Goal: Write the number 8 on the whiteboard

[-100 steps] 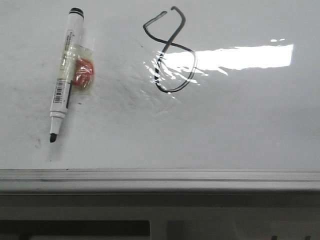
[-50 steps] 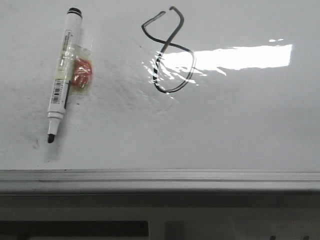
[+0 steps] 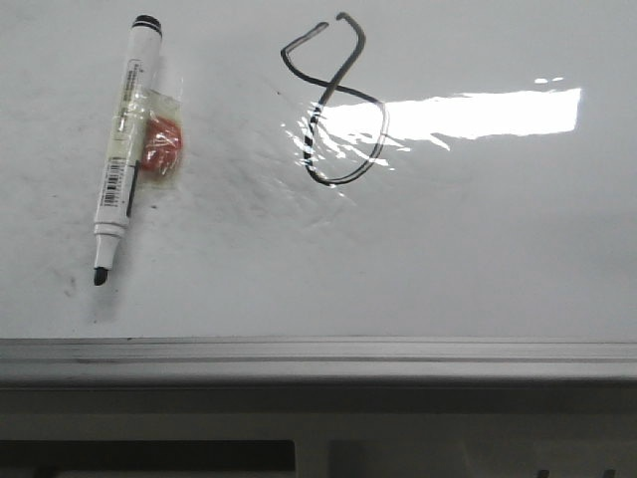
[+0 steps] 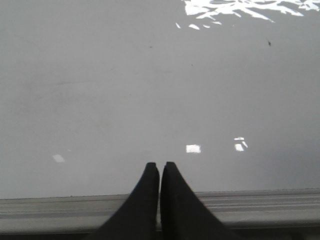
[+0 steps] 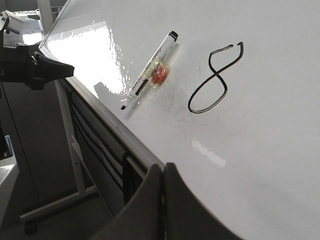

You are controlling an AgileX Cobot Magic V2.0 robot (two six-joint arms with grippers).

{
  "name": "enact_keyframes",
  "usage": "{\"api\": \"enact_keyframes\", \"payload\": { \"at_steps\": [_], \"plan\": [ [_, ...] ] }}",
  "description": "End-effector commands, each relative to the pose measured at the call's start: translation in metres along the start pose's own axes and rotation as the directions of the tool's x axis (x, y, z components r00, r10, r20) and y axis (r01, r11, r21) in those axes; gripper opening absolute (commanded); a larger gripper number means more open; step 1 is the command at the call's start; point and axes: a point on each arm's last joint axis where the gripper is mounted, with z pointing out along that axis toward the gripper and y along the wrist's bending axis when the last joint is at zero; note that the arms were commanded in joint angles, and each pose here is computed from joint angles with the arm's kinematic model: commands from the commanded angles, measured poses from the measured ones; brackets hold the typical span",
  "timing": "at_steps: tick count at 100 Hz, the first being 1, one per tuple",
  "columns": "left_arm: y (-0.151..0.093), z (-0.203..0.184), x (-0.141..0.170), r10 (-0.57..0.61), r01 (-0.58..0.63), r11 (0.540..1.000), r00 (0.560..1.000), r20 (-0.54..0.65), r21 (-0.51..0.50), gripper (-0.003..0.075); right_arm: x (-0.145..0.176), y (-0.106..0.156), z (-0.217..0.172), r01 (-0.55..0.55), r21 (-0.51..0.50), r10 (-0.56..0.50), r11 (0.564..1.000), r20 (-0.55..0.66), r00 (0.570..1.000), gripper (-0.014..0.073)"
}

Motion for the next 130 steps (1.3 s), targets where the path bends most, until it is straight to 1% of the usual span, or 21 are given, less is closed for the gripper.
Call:
{"api": "enact_keyframes", "payload": {
  "at_steps": [1, 69, 77, 82, 88, 91, 100, 105, 112, 118, 130],
  "plan": [
    [0.0, 0.002, 0.007, -0.005, 0.005, 1.0, 0.999, 0.034, 0.0, -0.002, -0.014, 0.001, -0.002, 0.021, -0.012, -0.02, 1.0, 0.091, 0.996, -0.0063],
    [0.0, 0.002, 0.007, -0.005, 0.005, 1.0, 0.999, 0.034, 0.0, -0.002, -0.014, 0.001, -0.002, 0.019, -0.01, -0.018, 1.0, 0.091, 0.996, -0.0063],
    [0.0, 0.002, 0.007, -0.005, 0.005, 1.0, 0.999, 0.034, 0.0, -0.002, -0.014, 0.0, -0.002, 0.014, 0.015, -0.015, 1.0, 0.093, 0.996, -0.0063],
    [0.0, 0.002, 0.007, -0.005, 0.005, 1.0, 0.999, 0.034, 0.0, -0.002, -0.016, -0.001, -0.002, -0.009, 0.035, 0.005, 0.999, 0.111, 0.994, -0.0063],
    [0.0, 0.002, 0.007, -0.005, 0.005, 1.0, 0.999, 0.034, 0.0, -0.002, -0.017, -0.001, -0.001, -0.042, 0.069, 0.032, 0.997, 0.142, 0.989, -0.0063],
    [0.0, 0.002, 0.007, -0.005, 0.005, 1.0, 0.999, 0.034, 0.0, -0.002, -0.018, -0.002, 0.0, -0.044, 0.089, 0.029, 0.995, 0.168, 0.985, -0.0063],
    [0.0, 0.002, 0.007, -0.005, 0.005, 1.0, 0.999, 0.034, 0.0, -0.002, -0.013, -0.005, 0.003, -0.047, 0.185, 0.008, 0.982, 0.209, 0.978, -0.0063],
    [0.0, 0.002, 0.007, -0.005, 0.005, 1.0, 0.999, 0.034, 0.0, -0.002, -0.009, -0.007, 0.004, -0.068, 0.243, 0.013, 0.968, 0.222, 0.975, -0.0063],
    [0.0, 0.002, 0.007, -0.005, 0.005, 1.0, 0.999, 0.034, 0.0, -0.002, -0.001, -0.012, 0.006, -0.119, 0.329, 0.04, 0.937, 0.235, 0.971, -0.0063],
    [0.0, 0.002, 0.007, -0.005, 0.005, 1.0, 0.999, 0.034, 0.0, -0.002, 0.008, -0.017, 0.006, -0.155, 0.413, 0.057, 0.898, 0.239, 0.969, -0.0063],
    [0.0, 0.002, 0.007, -0.005, 0.005, 1.0, 0.999, 0.034, 0.0, -0.002, 0.027, -0.025, 0.007, -0.168, 0.55, 0.032, 0.818, 0.249, 0.968, -0.0063]
  ]
}}
